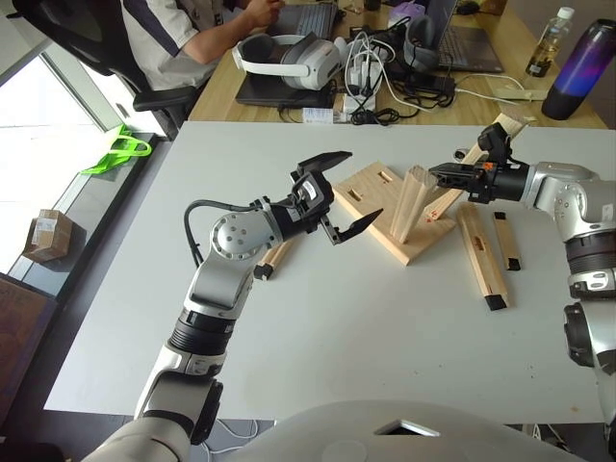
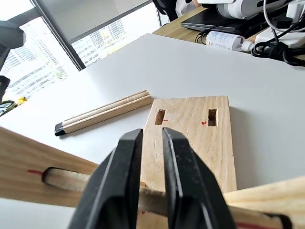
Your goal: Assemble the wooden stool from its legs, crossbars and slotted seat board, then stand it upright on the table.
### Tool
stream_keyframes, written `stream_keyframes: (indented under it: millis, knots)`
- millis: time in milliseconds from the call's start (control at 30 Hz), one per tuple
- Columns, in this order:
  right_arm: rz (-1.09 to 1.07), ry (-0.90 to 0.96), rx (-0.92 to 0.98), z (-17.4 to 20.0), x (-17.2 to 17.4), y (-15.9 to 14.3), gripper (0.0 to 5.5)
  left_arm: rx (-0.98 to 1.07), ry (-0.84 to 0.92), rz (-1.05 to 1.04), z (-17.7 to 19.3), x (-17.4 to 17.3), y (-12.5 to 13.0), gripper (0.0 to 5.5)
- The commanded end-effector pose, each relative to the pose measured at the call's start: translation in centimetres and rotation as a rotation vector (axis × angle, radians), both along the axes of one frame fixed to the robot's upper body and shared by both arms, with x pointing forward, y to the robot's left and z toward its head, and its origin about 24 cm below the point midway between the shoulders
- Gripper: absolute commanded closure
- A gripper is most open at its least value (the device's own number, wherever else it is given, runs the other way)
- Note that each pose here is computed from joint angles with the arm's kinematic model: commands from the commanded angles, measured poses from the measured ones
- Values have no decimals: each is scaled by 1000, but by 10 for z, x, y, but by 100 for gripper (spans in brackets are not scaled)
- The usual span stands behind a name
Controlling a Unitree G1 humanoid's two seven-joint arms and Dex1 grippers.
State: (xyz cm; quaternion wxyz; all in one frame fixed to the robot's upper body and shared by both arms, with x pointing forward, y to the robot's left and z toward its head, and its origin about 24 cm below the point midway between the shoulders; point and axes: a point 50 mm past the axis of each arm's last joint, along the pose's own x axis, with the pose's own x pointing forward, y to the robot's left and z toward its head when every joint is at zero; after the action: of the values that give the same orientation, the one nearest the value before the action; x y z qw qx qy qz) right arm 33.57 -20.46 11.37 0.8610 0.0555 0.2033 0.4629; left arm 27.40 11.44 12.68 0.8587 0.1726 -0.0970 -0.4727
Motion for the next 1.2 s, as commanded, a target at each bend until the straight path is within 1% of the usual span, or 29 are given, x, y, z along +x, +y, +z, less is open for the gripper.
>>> stream_keyframes:
  millis: [33,67,133,200,233,267,300,333,367,400,433,467,500,600,667,700,733,800,833,900,967,1033,1067,1100,1133,1200]
  knots:
    - [-73,-106,101,-10,-5,7,541,-20,-10,20,5,3,1,10]
    - [-107,-193,141,4,-1,9,549,-35,-19,28,8,4,1,10]
    - [-154,-336,225,36,4,14,549,-120,-98,107,24,11,5,10]
    - [-168,-399,301,60,4,20,549,-248,-183,233,45,21,11,10]
    - [-163,-382,324,63,3,23,549,-300,-210,282,52,24,14,10]
    - [-149,-282,295,44,-1,23,549,-334,-234,316,58,26,16,10]
    - [-135,-159,235,17,-7,21,549,-352,-248,331,62,27,15,10]
    - [-117,50,125,-31,-21,13,549,-361,-251,331,63,27,14,10]
    - [-107,246,7,-79,-42,2,549,-364,-248,327,63,27,12,10]
    - [-114,422,-35,-113,-63,-8,549,-365,-239,323,62,27,11,10]
    - [-124,512,-50,-132,-76,-14,549,-364,-232,321,60,26,10,10]
    - [-134,529,-12,-135,-78,-14,549,-366,-222,322,59,26,9,10]
    - [-133,508,15,-133,-75,-12,549,-367,-218,323,59,25,9,10]
    - [-142,337,104,-116,-58,-11,549,-373,-208,325,60,28,8,10]
    - [-139,216,175,-95,-48,-12,549,-374,-204,324,60,28,8,10]
    - [-139,132,209,-78,-42,-13,549,-382,-202,330,60,28,9,10]
    - [-135,48,240,-58,-37,-13,549,-396,-202,346,60,28,11,10]
    - [-99,-144,308,-2,-32,-7,549,-481,-200,448,64,30,24,10]
    - [-64,-243,346,31,-34,2,549,-559,-173,506,64,31,33,10]
    - [-3,-374,402,80,-44,21,549,-688,-104,565,63,32,41,10]
    - [78,-419,473,113,-54,47,549,-784,-55,594,63,32,44,10]
    - [169,-391,503,126,-64,84,549,-850,-61,660,66,33,54,10]
    - [222,-366,485,124,-70,106,549,-872,-84,707,69,35,63,10]
    - [254,-334,477,121,-76,119,549,-881,-104,739,72,36,69,10]
    - [295,-303,463,116,-81,132,549,-882,-124,766,74,37,74,10]
    - [368,-221,424,106,-90,146,549,-876,-139,800,73,38,82,10]
